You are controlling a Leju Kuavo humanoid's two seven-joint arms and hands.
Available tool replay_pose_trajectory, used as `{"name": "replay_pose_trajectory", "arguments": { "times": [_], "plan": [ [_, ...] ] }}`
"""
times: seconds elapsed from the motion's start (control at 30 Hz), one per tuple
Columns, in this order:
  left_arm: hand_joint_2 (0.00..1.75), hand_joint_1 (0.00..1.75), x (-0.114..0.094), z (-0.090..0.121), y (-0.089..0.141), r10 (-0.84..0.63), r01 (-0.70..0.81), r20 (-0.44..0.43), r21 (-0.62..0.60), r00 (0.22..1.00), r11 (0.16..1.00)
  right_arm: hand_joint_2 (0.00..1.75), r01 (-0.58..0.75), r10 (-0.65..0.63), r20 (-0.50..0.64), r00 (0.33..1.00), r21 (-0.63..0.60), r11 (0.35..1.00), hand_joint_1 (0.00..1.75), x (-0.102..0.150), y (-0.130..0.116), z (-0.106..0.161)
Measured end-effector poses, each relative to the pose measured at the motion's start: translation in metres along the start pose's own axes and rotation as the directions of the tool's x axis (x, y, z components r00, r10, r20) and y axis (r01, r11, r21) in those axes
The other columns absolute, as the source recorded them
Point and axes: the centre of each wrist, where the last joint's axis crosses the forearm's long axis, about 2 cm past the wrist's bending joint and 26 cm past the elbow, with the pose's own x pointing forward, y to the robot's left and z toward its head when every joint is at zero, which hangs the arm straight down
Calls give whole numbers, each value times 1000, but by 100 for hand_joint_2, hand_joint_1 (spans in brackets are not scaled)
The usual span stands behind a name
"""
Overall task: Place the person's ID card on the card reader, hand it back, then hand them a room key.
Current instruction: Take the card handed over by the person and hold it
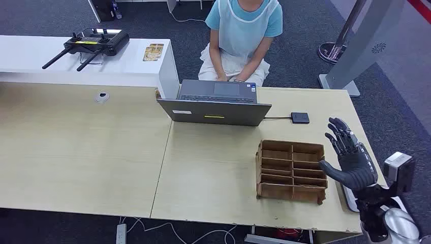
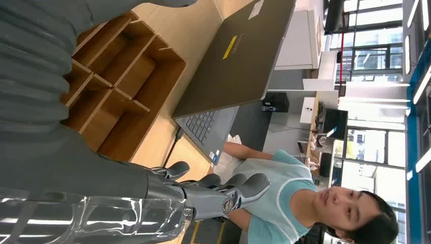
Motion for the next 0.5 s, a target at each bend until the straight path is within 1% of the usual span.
{"name": "replay_pose_trajectory", "arguments": {
  "times": [0.3, 0.5],
  "plan": [
    [0, 0, -1, 0, -1, -39, 39, -15, 4, 999, 999, 175, 1, -1, -3, 1000, 33, 999, 0, 2, -4, -4],
    [0, 0, -1, 0, -3, -56, 56, -19, 3, 998, 998, 175, -51, 51, -4, 999, 28, 998, 0, 4, -7, -10]
  ]
}}
